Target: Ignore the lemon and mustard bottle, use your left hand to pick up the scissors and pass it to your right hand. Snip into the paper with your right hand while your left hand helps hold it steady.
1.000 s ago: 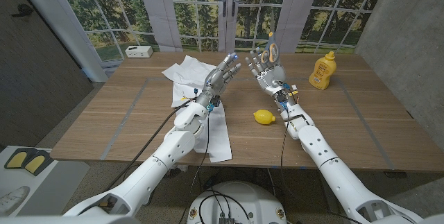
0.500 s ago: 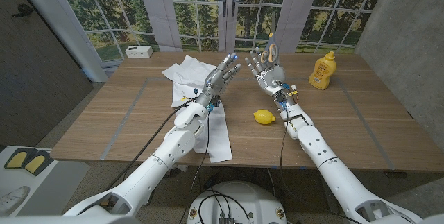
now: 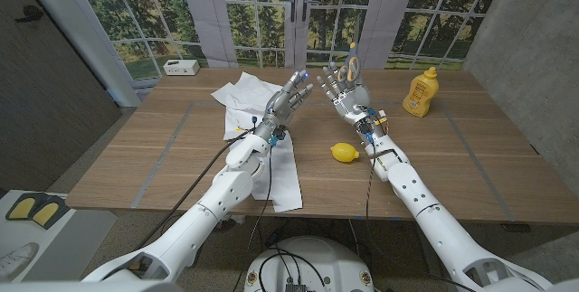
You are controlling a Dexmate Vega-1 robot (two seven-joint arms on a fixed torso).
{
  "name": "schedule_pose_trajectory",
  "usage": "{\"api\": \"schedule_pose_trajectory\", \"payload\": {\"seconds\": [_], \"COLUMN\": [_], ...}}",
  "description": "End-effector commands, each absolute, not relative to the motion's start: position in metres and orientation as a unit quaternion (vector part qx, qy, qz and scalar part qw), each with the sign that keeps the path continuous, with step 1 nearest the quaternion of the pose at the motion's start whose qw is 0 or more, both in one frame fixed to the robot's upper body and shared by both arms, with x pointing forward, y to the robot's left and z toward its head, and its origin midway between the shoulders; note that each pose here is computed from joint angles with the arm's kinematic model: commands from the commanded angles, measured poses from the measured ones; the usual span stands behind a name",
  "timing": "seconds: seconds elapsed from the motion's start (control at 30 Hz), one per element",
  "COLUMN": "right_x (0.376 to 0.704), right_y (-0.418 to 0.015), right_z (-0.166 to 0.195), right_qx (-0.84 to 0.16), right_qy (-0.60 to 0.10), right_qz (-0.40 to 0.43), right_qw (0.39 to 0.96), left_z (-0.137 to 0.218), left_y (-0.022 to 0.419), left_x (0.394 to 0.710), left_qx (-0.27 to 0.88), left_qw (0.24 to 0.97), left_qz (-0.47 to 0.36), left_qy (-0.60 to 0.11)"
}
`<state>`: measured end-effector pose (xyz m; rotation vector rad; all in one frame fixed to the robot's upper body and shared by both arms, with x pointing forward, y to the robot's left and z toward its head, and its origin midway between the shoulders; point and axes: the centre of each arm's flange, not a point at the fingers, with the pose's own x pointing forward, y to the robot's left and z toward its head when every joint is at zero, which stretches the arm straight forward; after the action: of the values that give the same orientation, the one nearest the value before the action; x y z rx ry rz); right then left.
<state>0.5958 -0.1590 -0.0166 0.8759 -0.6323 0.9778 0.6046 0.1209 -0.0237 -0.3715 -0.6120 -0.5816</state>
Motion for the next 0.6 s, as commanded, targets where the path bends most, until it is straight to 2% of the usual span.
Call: {"api": "schedule_pose_trajectory", "payload": {"seconds": [0.03,0.6], "right_x": [0.5972,0.5948], "right_y": [-0.1584,-0.1646], "right_z": [-0.016,-0.0107], "right_qx": [0.378,0.347], "right_qy": [-0.286,-0.299], "right_qz": [0.452,0.446], "right_qw": [0.755,0.769], "left_z": [-0.0252,-0.0238], "left_y": [0.1218,0.1199], "left_x": [0.6046,0.6058], "left_qx": [-0.18,-0.181], "left_qw": [0.896,0.895], "left_qz": [-0.28,-0.282], "left_qy": [-0.294,-0.295]}}
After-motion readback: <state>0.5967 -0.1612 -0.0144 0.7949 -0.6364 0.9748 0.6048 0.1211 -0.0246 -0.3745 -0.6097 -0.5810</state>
